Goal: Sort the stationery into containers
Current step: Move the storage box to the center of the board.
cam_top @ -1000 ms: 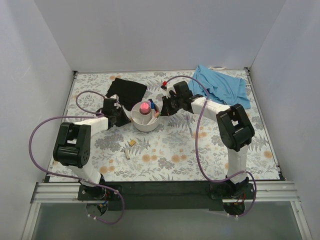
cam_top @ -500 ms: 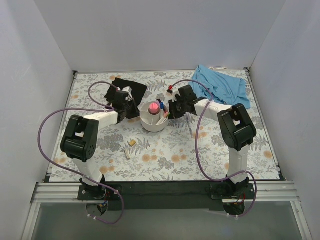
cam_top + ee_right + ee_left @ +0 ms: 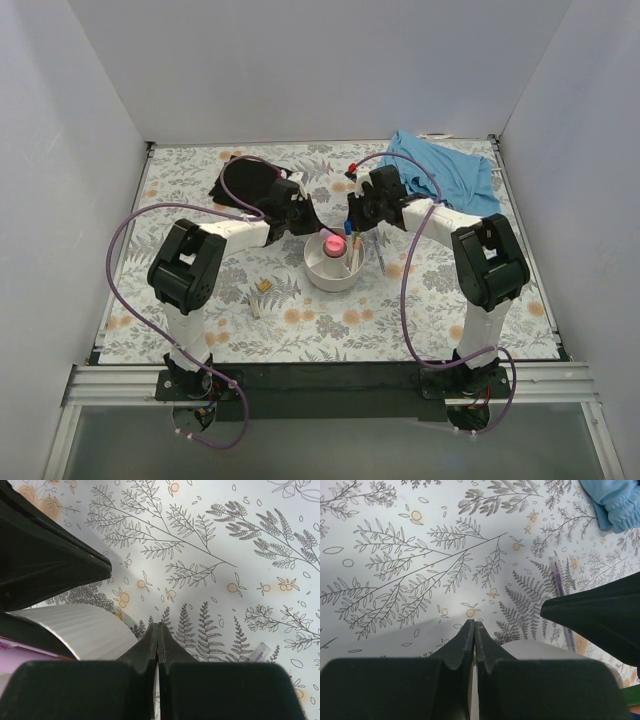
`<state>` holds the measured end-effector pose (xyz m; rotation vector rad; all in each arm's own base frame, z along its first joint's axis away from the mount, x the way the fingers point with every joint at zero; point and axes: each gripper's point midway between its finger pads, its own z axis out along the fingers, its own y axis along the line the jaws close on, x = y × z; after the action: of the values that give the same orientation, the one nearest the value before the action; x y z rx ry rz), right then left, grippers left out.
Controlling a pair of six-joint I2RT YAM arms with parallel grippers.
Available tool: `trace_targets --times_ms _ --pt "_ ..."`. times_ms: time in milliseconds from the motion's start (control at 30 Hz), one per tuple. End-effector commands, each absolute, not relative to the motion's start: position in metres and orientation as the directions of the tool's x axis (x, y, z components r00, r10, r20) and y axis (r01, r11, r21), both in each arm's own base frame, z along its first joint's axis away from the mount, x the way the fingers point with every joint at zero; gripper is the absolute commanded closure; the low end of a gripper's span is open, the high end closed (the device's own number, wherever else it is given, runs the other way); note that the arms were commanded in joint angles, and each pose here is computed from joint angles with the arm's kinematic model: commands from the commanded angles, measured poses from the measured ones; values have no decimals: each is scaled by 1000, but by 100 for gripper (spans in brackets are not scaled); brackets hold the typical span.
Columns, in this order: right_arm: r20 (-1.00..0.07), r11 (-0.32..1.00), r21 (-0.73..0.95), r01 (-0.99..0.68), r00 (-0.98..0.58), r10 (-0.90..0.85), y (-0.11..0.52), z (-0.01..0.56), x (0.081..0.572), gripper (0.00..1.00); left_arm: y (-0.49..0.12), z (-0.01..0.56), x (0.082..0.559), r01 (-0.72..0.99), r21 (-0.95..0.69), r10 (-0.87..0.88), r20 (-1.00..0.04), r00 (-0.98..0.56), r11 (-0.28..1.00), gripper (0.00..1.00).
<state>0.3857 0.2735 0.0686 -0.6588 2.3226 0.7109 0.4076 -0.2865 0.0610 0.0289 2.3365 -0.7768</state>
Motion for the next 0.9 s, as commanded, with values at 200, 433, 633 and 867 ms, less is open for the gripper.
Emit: trace_targets --times_ms 200,433,633,867 --pt "-736 800 242 -548 -641 -217 246 92 407 98 -254 111 435 154 -420 -243 -746 -620 894 69" --pt "-762 884 186 -428 -631 -145 191 117 425 72 -206 165 443 139 -285 -191 -864 -466 949 24" --pt "-717 807 268 -526 -668 -197 190 118 372 77 -168 179 410 83 -233 -171 -873 -456 969 33" --pt "-695 523 328 -787 -576 -431 233 94 250 80 -125 136 359 172 -172 6 -691 -723 970 37"
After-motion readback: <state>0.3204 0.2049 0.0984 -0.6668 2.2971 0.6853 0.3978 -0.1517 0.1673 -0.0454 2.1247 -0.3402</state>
